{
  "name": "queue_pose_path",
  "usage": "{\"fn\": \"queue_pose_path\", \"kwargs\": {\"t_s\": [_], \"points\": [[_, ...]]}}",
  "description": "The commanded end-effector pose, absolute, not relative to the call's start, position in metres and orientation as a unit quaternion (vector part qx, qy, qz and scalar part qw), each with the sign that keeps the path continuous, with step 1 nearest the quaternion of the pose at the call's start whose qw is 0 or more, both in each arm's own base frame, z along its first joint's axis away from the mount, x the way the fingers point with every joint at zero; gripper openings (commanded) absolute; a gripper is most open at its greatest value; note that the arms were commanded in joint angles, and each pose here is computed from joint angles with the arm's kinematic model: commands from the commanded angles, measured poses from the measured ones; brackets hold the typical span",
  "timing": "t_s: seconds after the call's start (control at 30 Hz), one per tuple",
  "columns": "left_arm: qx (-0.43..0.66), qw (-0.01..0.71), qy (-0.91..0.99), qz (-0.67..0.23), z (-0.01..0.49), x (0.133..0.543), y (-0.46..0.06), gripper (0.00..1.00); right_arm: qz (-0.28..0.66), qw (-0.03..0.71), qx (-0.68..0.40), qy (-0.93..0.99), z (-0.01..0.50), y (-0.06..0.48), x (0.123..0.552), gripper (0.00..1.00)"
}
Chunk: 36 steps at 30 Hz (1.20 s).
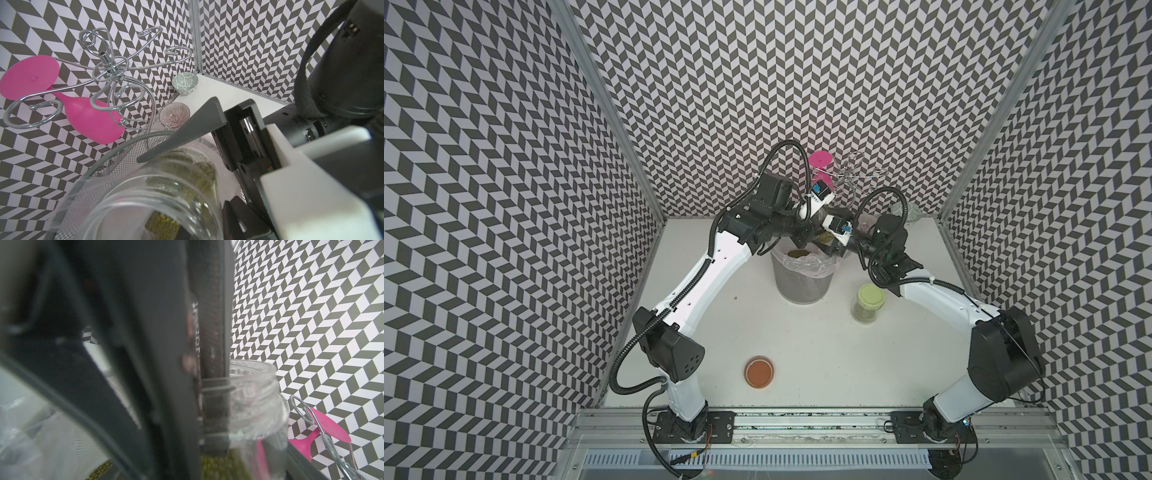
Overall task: Empty moldy mung beans from jars
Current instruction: Pour the moldy mung beans from the jar into the trash bin.
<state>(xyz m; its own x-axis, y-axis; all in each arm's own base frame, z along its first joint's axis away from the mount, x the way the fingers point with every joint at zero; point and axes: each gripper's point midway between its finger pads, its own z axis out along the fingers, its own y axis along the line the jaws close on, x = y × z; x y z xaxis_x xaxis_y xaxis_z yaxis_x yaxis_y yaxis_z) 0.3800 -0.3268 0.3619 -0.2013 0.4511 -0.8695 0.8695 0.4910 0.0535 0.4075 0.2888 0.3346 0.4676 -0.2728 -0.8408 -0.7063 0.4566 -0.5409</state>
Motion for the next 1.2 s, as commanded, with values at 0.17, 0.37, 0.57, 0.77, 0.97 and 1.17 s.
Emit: {"fn": "queue_pose_path", "kwargs": {"t_s": [0.17, 0.37, 0.57, 0.77, 0.97, 1.17], "points": [[0.37, 0.507, 0.76, -0.167, 0.385, 0.425, -0.275, 0.0, 0.2, 0.749, -0.487, 0.403, 0.402, 0.295, 0.369, 0.71], [0.365, 0.509, 0.762, -0.162, 0.386, 0.43, -0.267, 0.0, 0.21, 0.743, -0.493, 0.401, 0.4, 0.298, 0.368, 0.86], [0.358, 0.518, 0.76, -0.163, 0.391, 0.433, -0.26, 0.0, 0.214, 0.736, -0.504, 0.397, 0.396, 0.301, 0.364, 0.98], [0.354, 0.522, 0.758, -0.167, 0.393, 0.435, -0.259, 0.0, 0.209, 0.729, -0.515, 0.4, 0.392, 0.303, 0.364, 0.99], [0.358, 0.524, 0.75, -0.187, 0.399, 0.429, -0.263, 0.0, 0.217, 0.727, -0.509, 0.406, 0.395, 0.301, 0.36, 0.99], [0.366, 0.526, 0.739, -0.21, 0.411, 0.417, -0.266, 0.0, 0.266, 0.731, -0.442, 0.448, 0.421, 0.289, 0.361, 0.99]]}}
